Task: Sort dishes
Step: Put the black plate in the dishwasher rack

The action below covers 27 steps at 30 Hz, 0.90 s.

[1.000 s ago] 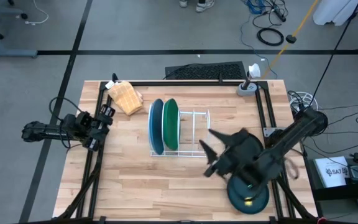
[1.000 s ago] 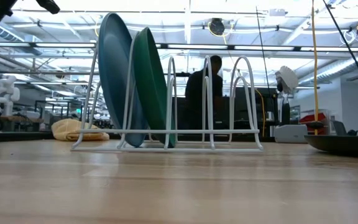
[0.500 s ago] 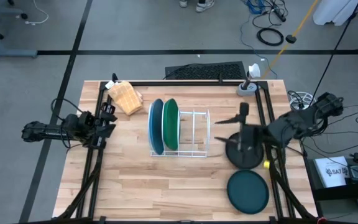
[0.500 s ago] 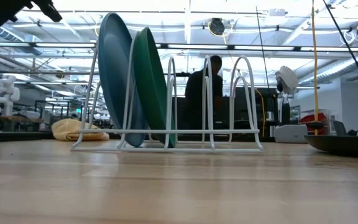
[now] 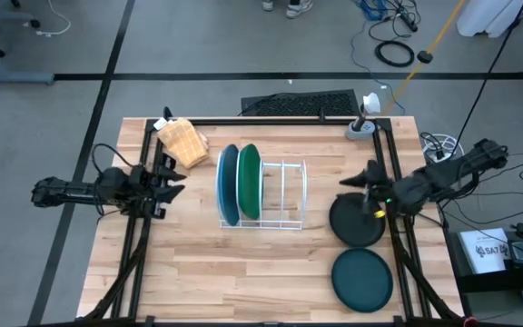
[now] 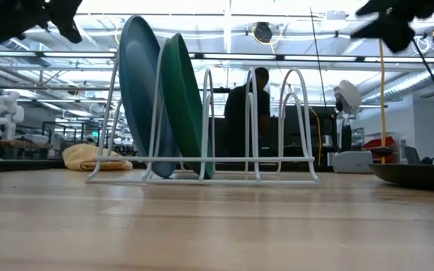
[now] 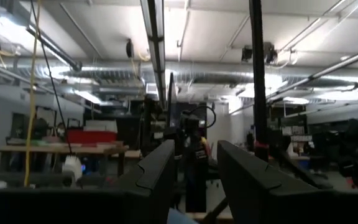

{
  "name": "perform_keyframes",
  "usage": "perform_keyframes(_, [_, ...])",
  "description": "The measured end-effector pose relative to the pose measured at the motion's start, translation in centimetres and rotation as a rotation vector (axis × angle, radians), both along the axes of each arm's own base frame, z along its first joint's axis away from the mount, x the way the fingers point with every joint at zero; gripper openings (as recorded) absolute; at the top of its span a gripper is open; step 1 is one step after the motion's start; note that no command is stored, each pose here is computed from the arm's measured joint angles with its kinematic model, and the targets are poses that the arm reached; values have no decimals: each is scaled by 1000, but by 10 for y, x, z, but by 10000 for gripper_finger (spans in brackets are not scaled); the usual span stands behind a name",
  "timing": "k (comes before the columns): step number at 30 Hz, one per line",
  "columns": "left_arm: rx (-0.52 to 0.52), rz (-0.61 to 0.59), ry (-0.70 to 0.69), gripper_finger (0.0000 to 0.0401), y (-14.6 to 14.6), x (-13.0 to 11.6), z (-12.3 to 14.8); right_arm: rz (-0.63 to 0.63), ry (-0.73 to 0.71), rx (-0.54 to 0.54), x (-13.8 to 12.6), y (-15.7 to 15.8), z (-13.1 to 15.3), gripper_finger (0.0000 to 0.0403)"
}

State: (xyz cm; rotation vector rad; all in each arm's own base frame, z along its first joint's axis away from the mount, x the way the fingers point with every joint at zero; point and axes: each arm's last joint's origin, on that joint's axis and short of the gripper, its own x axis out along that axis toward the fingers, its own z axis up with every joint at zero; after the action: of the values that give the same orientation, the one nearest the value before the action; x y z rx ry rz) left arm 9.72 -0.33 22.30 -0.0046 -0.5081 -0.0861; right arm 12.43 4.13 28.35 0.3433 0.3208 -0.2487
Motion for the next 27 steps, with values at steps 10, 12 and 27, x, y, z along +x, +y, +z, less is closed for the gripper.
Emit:
perform_keyframes(10, [1, 0, 30, 132, 0, 1, -3, -48, 324, 94, 54, 28, -38, 215])
perform_keyframes(12, [1, 0, 31, 132, 0, 1, -3, -61, 449, 99, 64, 34, -44, 215])
perform_keyframes(27, [-1, -1, 26, 132, 0, 1, -2, -250, 1089, 194, 110, 66, -82, 215])
